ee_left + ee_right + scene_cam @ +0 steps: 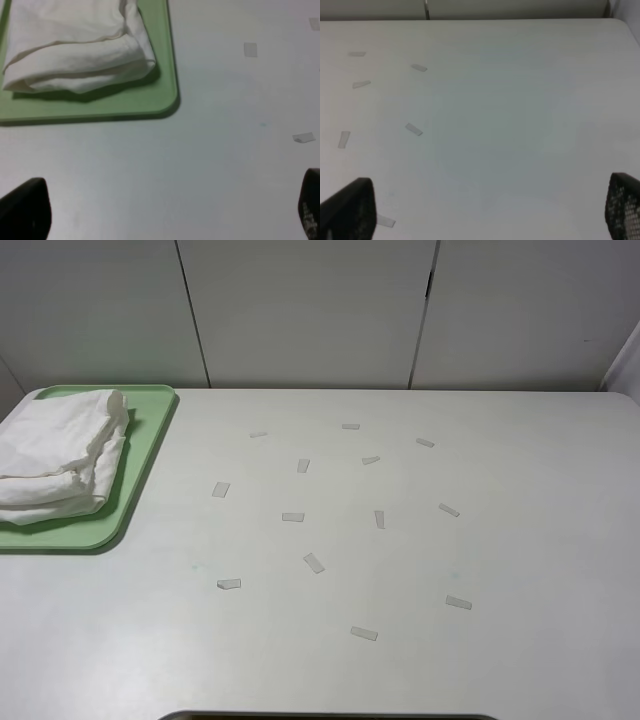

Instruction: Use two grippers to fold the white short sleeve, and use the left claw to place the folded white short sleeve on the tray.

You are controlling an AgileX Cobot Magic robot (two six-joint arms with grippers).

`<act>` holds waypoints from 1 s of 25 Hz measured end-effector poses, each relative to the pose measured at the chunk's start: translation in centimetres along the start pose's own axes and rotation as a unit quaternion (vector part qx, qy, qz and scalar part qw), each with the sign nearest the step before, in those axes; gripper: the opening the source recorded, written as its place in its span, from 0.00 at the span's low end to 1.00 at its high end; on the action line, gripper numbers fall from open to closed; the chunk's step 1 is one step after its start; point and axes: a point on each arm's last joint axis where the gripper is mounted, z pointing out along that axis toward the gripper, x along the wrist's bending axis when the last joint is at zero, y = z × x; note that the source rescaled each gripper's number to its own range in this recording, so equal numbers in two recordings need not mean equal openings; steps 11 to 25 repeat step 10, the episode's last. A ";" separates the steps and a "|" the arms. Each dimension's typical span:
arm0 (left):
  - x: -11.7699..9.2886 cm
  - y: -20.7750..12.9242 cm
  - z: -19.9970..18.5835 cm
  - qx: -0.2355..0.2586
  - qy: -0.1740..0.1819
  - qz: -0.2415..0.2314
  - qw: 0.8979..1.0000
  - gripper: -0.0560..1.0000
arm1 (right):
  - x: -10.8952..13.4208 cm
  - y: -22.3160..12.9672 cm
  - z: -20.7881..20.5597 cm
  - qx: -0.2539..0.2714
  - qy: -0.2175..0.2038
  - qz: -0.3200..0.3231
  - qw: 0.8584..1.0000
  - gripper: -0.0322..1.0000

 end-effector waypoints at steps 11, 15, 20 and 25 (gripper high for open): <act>0.0 0.0 0.0 0.000 0.000 0.004 1.000 1.00 | 0.0 0.0 0.0 0.000 0.000 0.000 1.000 1.00; 0.0 0.0 0.0 0.000 0.000 0.004 1.000 1.00 | 0.0 0.0 0.0 0.000 0.000 0.000 1.000 1.00; 0.0 0.0 0.0 0.000 0.000 0.004 1.000 1.00 | 0.0 0.0 0.0 0.000 0.000 0.000 1.000 1.00; 0.0 0.0 0.0 0.000 0.000 0.004 1.000 1.00 | 0.0 0.0 0.0 0.000 0.000 0.000 1.000 1.00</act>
